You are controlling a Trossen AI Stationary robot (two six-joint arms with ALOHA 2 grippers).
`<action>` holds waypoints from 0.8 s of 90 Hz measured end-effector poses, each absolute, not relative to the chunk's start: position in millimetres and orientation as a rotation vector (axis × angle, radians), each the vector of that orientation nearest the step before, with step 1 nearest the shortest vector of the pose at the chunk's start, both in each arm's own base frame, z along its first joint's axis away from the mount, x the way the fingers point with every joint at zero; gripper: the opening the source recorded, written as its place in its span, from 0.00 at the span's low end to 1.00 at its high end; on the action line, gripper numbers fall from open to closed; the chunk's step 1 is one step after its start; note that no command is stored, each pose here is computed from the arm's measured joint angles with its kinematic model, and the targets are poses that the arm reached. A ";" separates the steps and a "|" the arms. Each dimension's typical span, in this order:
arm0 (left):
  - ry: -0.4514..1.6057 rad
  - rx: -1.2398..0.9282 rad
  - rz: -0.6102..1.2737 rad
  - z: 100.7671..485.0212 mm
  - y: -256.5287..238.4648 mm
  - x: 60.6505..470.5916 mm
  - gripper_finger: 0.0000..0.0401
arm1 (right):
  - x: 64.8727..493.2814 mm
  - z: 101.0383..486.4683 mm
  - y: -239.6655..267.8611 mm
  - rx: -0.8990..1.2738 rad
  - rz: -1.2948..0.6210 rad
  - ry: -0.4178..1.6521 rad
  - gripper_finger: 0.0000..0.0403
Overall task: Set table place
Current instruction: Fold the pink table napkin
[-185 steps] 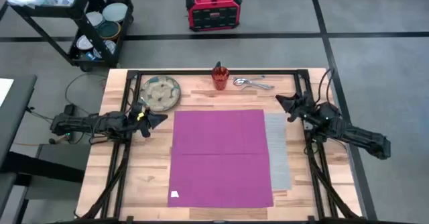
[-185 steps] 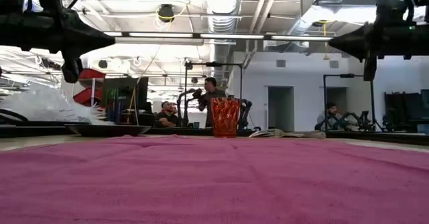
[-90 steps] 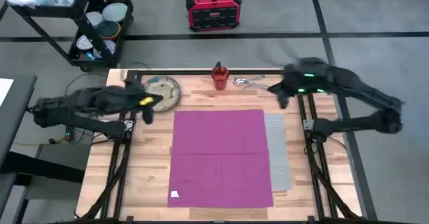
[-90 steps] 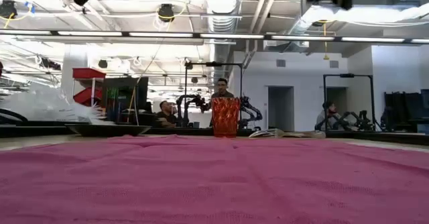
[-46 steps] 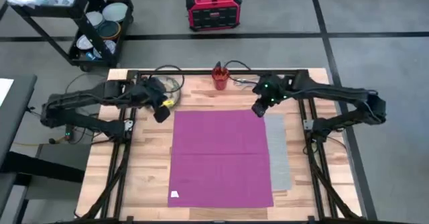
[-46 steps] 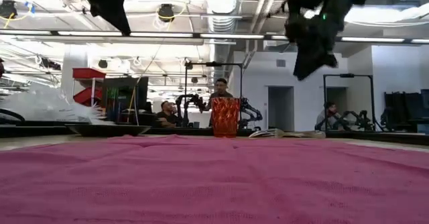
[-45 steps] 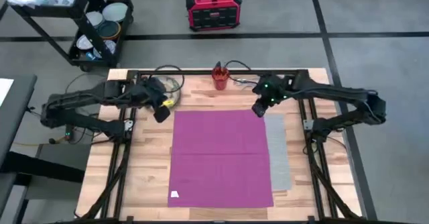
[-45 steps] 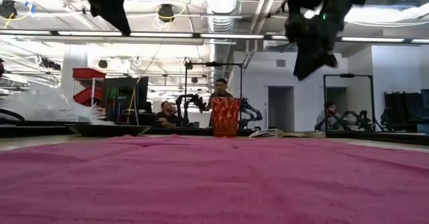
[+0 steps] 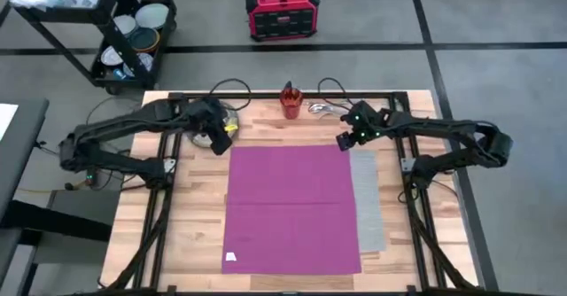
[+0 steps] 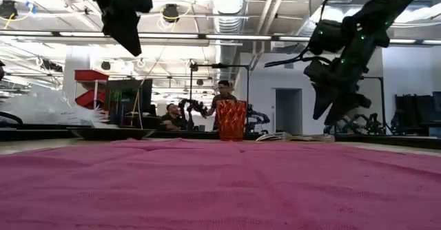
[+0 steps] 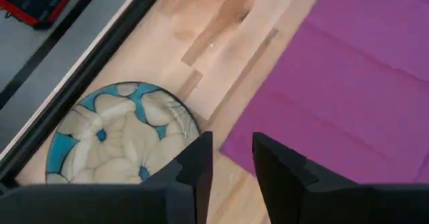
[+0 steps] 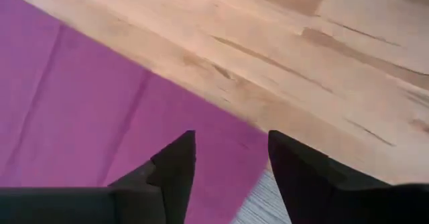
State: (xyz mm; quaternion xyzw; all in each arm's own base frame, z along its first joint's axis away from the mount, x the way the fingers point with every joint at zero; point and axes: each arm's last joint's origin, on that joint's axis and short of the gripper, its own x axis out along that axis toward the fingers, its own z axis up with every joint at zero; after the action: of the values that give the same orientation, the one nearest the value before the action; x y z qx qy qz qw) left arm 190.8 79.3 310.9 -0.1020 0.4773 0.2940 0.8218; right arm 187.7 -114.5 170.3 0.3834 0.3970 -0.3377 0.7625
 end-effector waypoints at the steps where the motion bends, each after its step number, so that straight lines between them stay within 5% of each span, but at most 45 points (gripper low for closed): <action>1: 1.019 -0.217 0.626 310.3 79.8 191.4 0.23 | 187.2 169.5 -114.1 0.834 -0.737 0.868 0.40; 72: 1.040 -0.197 0.617 302.7 85.9 202.2 0.23 | 194.6 119.4 -116.4 0.892 -0.773 0.906 0.35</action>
State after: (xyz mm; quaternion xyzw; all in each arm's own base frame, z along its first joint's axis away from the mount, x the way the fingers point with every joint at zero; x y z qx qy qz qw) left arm 202.2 85.9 302.7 -0.0924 0.4881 0.2896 0.8181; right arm 194.6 -116.4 119.4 0.4058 0.4125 -0.3518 0.7358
